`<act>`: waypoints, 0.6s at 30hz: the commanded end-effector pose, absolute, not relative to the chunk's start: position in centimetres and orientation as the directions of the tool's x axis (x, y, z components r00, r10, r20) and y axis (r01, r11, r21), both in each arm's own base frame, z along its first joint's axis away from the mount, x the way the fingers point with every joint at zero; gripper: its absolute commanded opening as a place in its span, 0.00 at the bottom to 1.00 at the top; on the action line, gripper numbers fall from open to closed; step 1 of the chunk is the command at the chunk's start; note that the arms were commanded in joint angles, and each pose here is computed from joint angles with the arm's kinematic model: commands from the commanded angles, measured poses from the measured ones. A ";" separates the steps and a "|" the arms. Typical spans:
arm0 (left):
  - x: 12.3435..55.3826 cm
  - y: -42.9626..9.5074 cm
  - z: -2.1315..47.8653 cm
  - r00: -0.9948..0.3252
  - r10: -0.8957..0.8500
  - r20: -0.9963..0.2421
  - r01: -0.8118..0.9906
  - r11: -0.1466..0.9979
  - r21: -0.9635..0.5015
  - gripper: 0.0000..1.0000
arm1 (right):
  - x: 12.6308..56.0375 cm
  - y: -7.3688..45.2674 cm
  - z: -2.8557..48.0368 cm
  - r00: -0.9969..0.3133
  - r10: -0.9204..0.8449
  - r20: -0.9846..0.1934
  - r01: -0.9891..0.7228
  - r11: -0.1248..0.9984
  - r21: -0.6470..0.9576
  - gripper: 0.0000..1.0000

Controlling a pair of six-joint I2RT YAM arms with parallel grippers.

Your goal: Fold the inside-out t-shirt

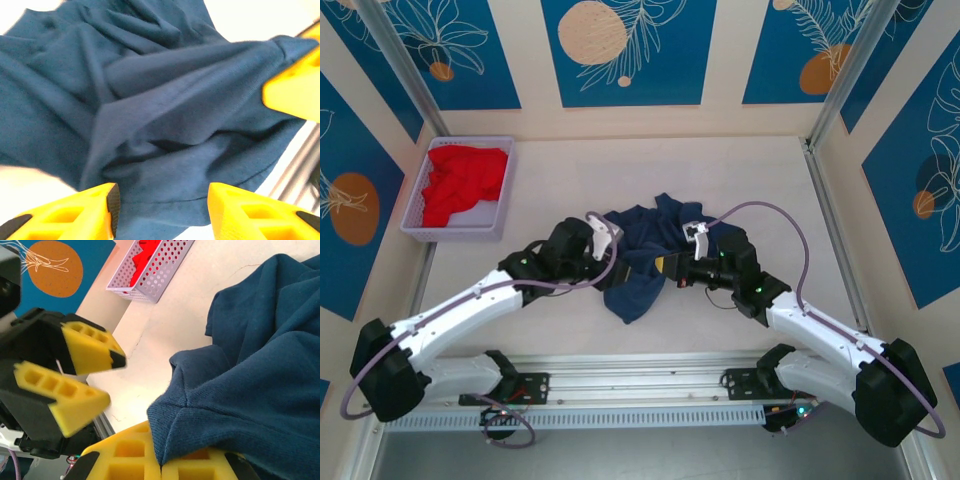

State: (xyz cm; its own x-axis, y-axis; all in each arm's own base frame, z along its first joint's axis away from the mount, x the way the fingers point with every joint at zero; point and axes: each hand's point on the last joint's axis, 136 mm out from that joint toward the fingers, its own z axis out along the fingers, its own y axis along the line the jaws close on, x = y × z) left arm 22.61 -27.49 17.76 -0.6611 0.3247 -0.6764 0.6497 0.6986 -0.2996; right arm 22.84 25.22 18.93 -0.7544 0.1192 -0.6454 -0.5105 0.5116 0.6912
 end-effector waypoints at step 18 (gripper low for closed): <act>22.7 -31.0 18.8 -0.527 0.293 -0.798 0.794 0.504 -0.339 0.00 | 23.9 20.0 16.3 -0.786 0.235 -0.572 -0.232 0.745 0.625 0.01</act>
